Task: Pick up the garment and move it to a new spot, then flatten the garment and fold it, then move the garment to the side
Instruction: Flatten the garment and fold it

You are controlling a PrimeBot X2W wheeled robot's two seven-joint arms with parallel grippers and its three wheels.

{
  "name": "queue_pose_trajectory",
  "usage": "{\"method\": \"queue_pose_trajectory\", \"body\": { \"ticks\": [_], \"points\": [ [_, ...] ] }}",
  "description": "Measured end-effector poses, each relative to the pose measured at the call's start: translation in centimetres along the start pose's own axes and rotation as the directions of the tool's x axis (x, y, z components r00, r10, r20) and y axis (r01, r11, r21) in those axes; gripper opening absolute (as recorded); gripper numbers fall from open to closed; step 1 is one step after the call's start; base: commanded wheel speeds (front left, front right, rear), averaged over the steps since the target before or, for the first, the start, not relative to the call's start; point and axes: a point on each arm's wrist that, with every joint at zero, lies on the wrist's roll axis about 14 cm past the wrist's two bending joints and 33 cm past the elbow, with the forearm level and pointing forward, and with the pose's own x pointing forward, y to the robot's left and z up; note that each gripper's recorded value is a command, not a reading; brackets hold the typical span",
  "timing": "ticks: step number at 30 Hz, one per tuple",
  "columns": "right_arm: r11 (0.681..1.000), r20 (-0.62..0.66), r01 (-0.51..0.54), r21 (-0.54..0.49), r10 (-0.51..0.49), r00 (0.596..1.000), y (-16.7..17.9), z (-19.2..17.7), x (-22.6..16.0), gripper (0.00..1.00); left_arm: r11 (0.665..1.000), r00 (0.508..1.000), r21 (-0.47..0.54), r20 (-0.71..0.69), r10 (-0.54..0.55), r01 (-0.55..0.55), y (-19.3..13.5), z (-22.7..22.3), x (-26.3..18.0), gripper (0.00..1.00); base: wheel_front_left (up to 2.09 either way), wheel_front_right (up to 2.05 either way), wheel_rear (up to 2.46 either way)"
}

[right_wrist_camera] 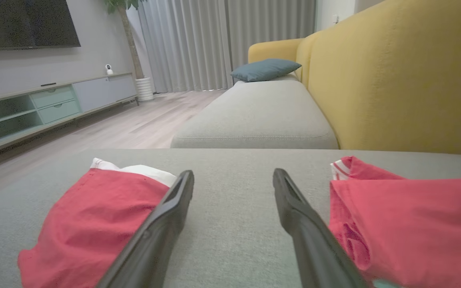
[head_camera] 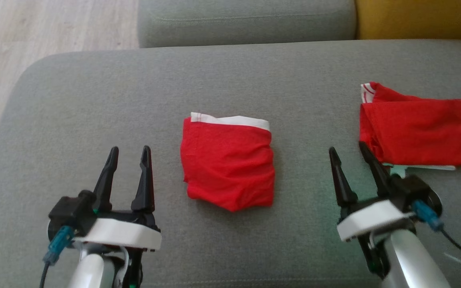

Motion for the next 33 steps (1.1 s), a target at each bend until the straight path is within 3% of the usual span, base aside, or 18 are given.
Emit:
{"method": "queue_pose_trajectory", "body": {
  "ticks": [7, 18, 20, 27, 33],
  "points": [
    [0.998, -0.028, 0.068, 0.010, -0.067, 0.997, -1.5, -1.4, -2.8, 1.00, 1.000, 0.998, -0.007, -0.058, -0.021, 0.021, -0.7, -1.9, -0.1, 1.00, 0.00, 0.00, 0.00],
    [0.999, -0.017, 0.052, 0.013, -0.052, 0.999, -1.0, -1.1, -2.2, 1.00, 1.000, 0.998, -0.004, -0.066, -0.003, 0.003, -0.1, -2.1, -0.3, 1.00, 0.00, 0.00, 0.00],
    [0.999, -0.019, 0.036, 0.013, -0.036, 0.999, -0.6, -1.2, -1.8, 0.00, 1.000, 0.998, -0.006, -0.067, 0.004, -0.004, 0.1, -2.2, -0.4, 1.00, 0.00, 0.00, 0.00],
    [0.996, -0.014, -0.089, -0.017, 0.088, 0.996, 3.0, -1.0, 0.4, 0.00, 0.999, 0.997, -0.008, -0.075, 0.037, -0.037, 1.2, -2.3, -1.0, 1.00, 0.00, 0.00, 0.00],
    [0.964, 0.001, -0.254, -0.072, 0.255, 0.967, 7.9, -0.2, 4.1, 0.00, 0.996, 0.993, 0.000, -0.071, 0.093, -0.093, 2.9, -2.0, -1.6, 1.00, 0.00, 0.00, 0.00]
  ]
}}
